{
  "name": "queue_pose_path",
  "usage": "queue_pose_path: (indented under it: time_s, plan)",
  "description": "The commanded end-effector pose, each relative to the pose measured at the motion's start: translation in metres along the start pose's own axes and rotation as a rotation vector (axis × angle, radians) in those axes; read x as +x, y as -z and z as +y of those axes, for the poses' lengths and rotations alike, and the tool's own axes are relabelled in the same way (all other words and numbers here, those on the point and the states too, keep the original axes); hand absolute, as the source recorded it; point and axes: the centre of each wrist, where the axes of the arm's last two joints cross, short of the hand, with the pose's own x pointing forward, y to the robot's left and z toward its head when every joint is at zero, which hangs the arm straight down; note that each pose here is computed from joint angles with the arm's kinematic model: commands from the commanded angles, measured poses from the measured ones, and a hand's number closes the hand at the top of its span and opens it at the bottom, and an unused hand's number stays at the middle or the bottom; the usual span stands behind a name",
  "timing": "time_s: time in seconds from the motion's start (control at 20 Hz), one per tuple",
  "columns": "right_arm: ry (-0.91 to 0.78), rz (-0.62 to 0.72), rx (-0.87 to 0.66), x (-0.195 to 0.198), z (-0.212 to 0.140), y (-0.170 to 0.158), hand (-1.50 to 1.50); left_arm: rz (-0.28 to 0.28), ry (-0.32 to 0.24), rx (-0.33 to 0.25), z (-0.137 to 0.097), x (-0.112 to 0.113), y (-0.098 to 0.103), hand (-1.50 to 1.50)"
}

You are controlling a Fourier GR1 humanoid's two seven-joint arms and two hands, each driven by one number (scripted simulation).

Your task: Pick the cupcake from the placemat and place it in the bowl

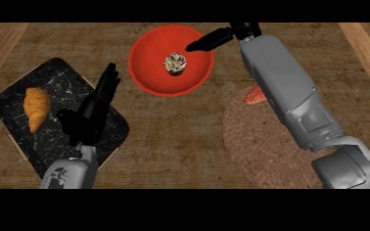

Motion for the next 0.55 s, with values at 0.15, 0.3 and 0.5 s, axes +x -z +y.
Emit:
queue_pose_path:
  time_s: [0.15, 0.3, 0.5]
  plan:
    - [0.084, -0.022, 0.079, -0.027, -0.019, -0.020, -1.50, 0.003, 0.005, 0.006, -0.008, -0.003, 0.007, 0.00]
    - [0.075, -0.019, 0.126, -0.038, -0.037, -0.031, -1.50, 0.018, -0.015, 0.001, -0.014, -0.011, 0.000, 0.00]
    - [0.053, -0.010, 0.135, -0.044, -0.038, -0.038, -1.50, 0.001, -0.009, 0.007, -0.008, 0.009, -0.012, 0.00]
